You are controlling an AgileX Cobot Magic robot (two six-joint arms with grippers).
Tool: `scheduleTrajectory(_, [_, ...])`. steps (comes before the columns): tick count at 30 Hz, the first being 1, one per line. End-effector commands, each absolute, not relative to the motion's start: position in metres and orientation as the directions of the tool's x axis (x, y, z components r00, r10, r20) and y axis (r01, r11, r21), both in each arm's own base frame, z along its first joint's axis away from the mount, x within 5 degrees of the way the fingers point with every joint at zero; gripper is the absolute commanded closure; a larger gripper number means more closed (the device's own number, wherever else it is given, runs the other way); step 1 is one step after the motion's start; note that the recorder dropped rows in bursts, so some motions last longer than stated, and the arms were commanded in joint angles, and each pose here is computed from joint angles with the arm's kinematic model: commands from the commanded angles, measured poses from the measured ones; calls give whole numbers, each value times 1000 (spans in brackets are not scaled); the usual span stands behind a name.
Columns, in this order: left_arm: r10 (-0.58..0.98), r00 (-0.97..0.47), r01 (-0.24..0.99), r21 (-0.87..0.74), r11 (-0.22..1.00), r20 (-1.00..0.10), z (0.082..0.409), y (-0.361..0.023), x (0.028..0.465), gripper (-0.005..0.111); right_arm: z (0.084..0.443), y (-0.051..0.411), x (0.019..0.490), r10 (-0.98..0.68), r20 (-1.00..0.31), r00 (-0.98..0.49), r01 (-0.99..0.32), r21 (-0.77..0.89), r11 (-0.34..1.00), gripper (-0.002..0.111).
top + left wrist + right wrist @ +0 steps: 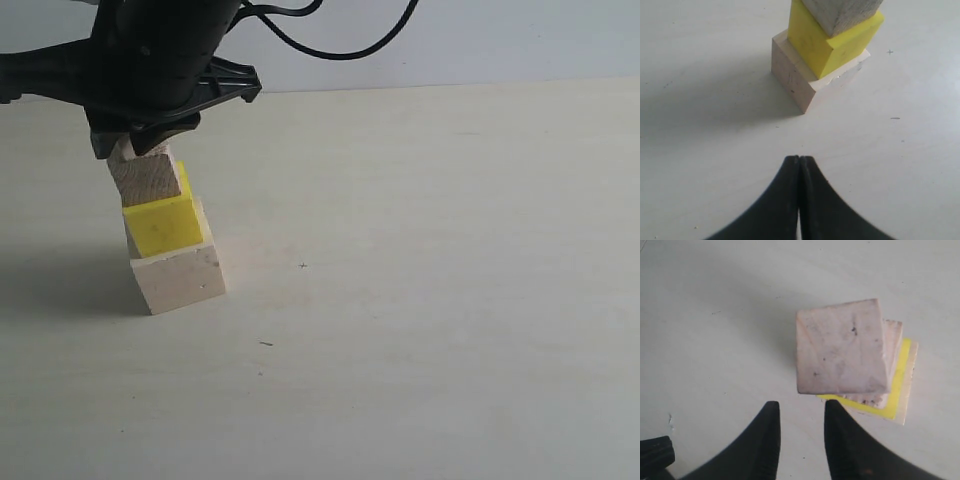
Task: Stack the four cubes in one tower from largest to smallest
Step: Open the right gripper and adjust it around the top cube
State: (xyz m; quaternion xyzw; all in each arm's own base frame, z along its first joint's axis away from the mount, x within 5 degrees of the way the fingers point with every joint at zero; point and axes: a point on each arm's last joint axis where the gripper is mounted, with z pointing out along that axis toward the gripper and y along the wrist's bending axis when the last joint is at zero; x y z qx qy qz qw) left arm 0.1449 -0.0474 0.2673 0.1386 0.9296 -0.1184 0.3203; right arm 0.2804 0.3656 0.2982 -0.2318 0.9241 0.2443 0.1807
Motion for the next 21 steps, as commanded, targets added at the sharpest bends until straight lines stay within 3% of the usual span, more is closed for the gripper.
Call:
scheduleTrajectory(1, [181, -756, 336, -134, 932, -629, 266, -48, 145, 107, 300, 368, 282, -336, -477, -812, -532, 369, 762, 77])
scheduleTrajectory(21, [179, -756, 335, -136, 932, -629, 266, -48, 145, 107, 303, 371, 282, -335, -500, -799, -553, 389, 737, 77])
